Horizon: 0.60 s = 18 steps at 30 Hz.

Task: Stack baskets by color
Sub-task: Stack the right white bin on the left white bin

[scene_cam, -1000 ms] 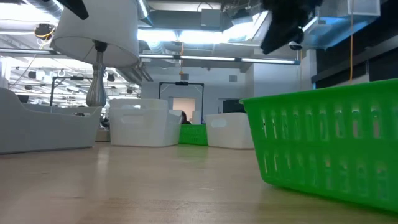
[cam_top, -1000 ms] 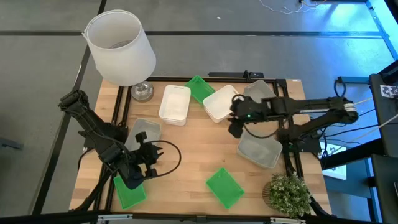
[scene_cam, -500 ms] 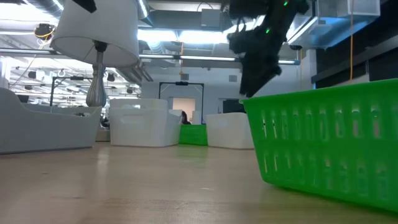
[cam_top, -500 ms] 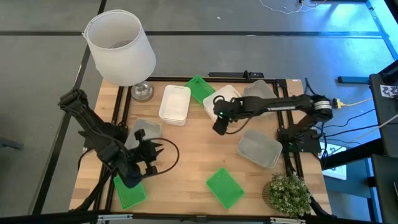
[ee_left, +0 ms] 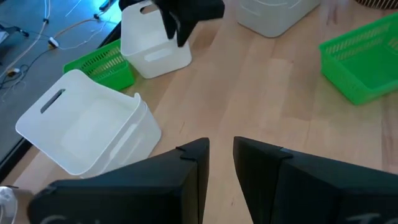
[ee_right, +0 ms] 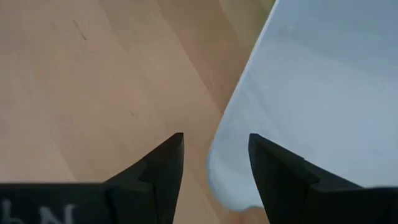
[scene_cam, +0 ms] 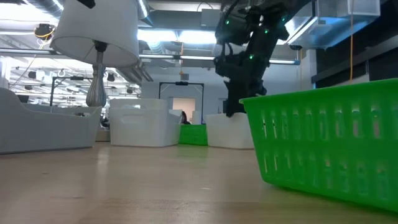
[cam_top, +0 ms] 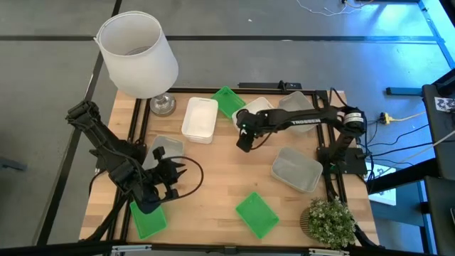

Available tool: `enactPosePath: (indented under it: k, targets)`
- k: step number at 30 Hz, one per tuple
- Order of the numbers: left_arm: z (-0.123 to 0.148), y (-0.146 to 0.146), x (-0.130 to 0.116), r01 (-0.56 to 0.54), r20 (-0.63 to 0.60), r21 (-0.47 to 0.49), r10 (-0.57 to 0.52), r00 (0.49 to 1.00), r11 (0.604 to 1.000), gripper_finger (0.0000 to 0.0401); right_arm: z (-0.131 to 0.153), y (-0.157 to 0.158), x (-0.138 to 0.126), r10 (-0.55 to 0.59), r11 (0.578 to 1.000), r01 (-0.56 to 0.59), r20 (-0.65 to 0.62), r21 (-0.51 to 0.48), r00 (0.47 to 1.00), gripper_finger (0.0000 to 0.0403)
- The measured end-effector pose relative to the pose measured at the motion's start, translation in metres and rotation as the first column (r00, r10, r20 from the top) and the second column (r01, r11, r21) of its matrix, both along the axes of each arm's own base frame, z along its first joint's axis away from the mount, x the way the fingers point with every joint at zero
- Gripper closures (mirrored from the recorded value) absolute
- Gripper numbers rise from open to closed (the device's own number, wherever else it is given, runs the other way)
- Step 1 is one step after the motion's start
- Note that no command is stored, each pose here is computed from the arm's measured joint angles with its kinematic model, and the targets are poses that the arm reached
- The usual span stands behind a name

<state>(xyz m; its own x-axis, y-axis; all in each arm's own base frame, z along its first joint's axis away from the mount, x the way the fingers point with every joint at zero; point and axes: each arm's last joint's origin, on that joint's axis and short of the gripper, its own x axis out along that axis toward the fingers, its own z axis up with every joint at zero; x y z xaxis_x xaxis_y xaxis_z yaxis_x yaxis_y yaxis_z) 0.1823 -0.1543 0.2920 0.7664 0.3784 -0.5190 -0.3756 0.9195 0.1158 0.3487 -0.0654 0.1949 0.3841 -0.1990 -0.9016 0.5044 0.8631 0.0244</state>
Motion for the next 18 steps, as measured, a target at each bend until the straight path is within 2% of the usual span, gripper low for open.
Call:
enactPosePath:
  k: [5, 7, 10, 13, 14, 18]
  targets:
    - [0.0, 0.0, 0.0, 0.0, 0.0, 0.002, 0.0, 1.0, 1.0, 0.0336, -0.018, -0.006, 0.006, 0.002, 1.0, -0.002, -0.035, -0.001, 0.999, 0.0224]
    - [0.0, 0.0, 0.0, 0.0, 0.0, 0.002, 0.0, 1.0, 1.0, 0.0336, -0.023, -0.007, 0.008, 0.016, 1.0, -0.016, -0.041, -0.006, 0.999, 0.0237]
    - [0.0, 0.0, 0.0, 0.0, -0.001, 0.002, 0.0, 1.0, 1.0, 0.0336, -0.026, -0.007, 0.01, 0.027, 1.0, -0.027, -0.042, -0.01, 0.999, 0.0285]
    - [0.0, 0.0, 0.0, 0.003, -0.005, 0.006, -0.003, 1.0, 1.0, 0.0336, -0.026, -0.007, 0.01, 0.025, 1.0, -0.026, -0.04, -0.015, 0.999, 0.0367]
    - [0.0, 0.0, 0.0, 0.007, -0.008, 0.012, -0.007, 1.0, 1.0, 0.0336, -0.026, -0.007, 0.01, 0.022, 0.999, -0.023, -0.041, -0.022, 0.999, 0.0381]
    - [0.0, 0.0, 0.0, 0.011, -0.011, 0.017, -0.011, 1.0, 1.0, 0.0336, -0.025, -0.008, 0.007, 0.015, 0.999, -0.018, -0.061, -0.038, 0.998, 0.0391]
